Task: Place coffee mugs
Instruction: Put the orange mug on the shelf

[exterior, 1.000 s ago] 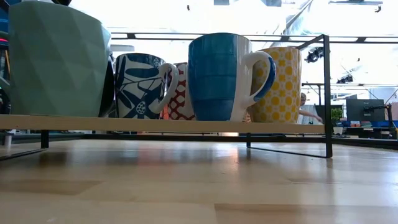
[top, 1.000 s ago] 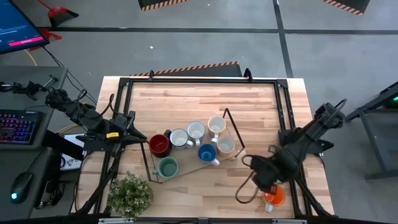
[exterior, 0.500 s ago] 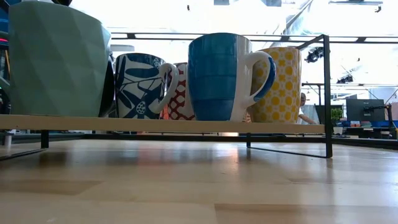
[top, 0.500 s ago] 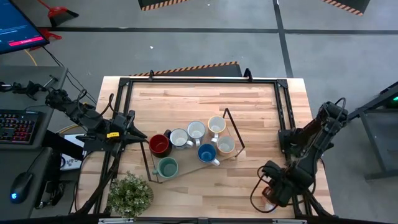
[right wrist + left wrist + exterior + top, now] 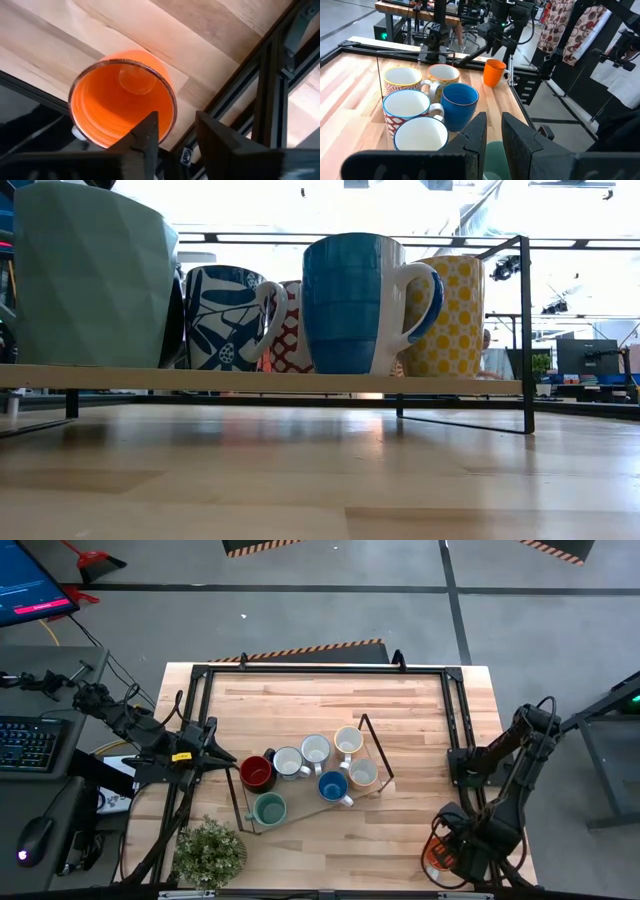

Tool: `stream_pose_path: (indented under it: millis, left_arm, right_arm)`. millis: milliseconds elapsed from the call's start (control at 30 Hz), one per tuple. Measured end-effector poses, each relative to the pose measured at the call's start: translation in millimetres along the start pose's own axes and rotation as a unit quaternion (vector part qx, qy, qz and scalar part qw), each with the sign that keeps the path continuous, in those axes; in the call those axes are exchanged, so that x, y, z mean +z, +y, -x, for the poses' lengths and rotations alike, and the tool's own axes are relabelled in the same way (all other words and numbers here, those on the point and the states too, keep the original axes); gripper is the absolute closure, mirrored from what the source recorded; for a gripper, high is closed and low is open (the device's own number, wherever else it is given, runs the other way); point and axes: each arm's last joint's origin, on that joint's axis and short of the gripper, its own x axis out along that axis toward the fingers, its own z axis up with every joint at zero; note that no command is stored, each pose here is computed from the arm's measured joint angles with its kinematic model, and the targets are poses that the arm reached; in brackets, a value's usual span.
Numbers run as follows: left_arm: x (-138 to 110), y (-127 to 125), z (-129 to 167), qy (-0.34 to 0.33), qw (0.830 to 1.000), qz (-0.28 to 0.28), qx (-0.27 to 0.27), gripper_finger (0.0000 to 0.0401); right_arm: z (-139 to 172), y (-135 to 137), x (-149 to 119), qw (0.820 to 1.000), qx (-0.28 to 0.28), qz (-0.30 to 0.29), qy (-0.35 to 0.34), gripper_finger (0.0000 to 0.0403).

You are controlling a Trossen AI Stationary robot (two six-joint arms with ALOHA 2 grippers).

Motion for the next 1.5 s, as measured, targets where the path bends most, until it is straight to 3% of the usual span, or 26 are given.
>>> stream_pose_path:
  millis: [233,733,1000,1167,1367,1500]
  left_arm:
    - [0,0,0,0.000,1.000,0.000,0.000,0.0355]
    - [0,0,0,0.000,1.000,0.001,0.000,0.0355]
    - [0,0,0,0.000,1.000,0.001,0.000,0.0355]
    - [-1,0,0,0.003,1.000,0.000,0.001,0.0355]
    - [-1,0,0,0.003,1.000,0.000,0.001,0.0355]
    - [-1,0,0,0.003,1.000,0.000,0.001,0.0355]
  right_arm:
    - [0,2,0,1.000,0.011,0.000,-0.002,0.0251]
    - [-51,-5,8,1.000,0.005,0.001,-0.003,0.0249]
    - [-80,-4,10,0.998,0.055,0.005,0.027,0.0251]
    - [-84,-3,9,0.997,0.064,0.006,0.034,0.0285]
    - [-84,-4,9,0.997,0.061,0.006,0.038,0.0385]
    - [-84,-4,11,0.998,0.062,0.005,0.028,0.0396]
